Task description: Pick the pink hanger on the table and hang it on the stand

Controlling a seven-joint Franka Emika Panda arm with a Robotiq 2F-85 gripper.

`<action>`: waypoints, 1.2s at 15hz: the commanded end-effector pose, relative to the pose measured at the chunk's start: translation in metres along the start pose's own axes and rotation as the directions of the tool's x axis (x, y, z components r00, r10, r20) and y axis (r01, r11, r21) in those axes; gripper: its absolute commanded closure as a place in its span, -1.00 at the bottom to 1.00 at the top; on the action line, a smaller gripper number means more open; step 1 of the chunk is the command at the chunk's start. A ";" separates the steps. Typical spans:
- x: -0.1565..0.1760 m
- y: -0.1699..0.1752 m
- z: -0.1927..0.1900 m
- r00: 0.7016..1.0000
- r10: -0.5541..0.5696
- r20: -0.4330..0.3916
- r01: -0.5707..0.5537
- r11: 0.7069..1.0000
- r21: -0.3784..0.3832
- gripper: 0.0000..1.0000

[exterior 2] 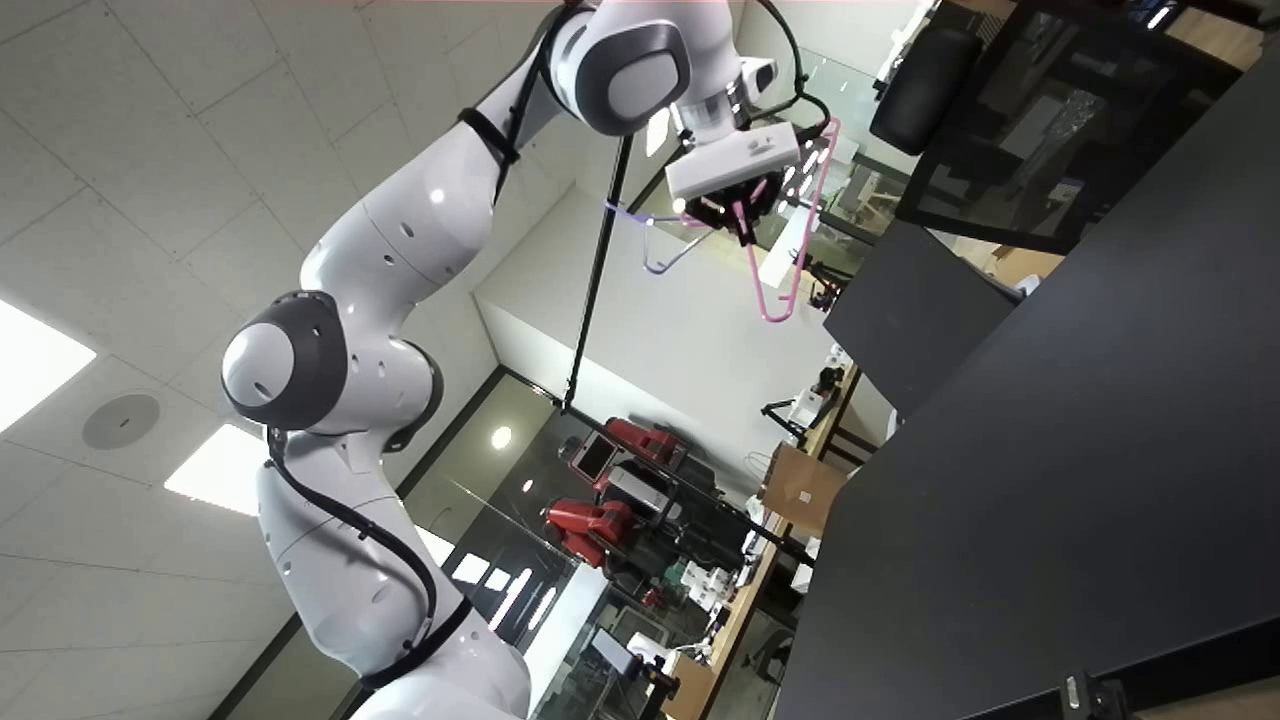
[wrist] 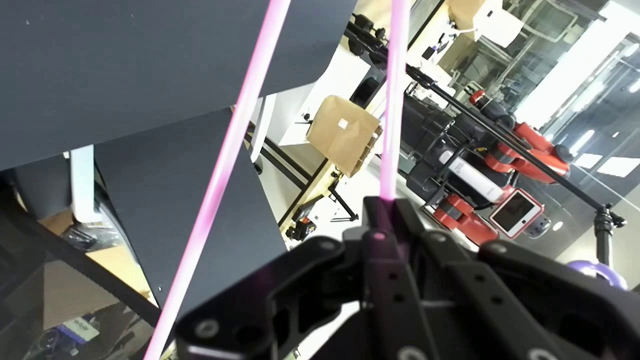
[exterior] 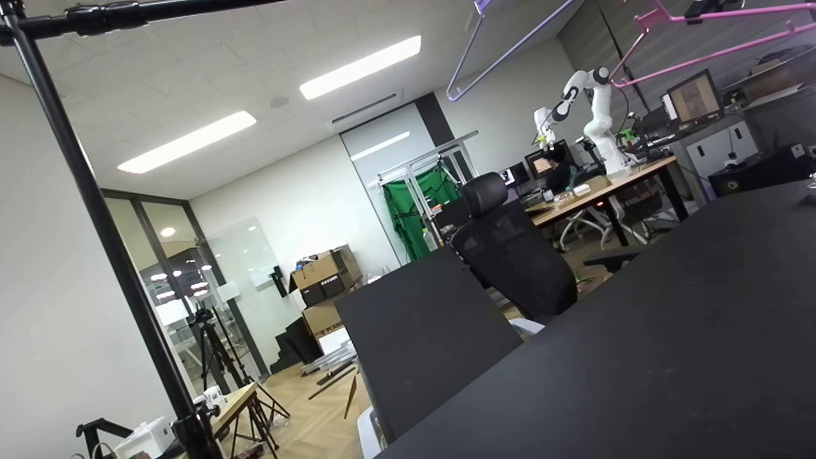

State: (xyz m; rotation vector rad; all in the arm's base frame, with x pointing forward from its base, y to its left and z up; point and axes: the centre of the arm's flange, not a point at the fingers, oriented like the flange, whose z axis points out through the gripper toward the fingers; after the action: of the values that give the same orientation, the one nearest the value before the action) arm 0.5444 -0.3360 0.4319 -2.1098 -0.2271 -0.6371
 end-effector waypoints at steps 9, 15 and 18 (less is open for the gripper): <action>0.142 -0.040 -0.046 0.985 -0.153 -0.086 0.159 0.985 0.063 0.96; 0.182 -0.059 -0.068 0.975 -0.149 -0.162 0.165 0.983 0.086 0.96; 0.193 -0.057 -0.075 0.978 -0.084 -0.189 0.108 0.987 0.122 0.96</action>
State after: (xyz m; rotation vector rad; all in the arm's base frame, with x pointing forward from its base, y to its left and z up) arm 0.6278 -0.3506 0.5842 -1.9391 -0.3252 -0.8826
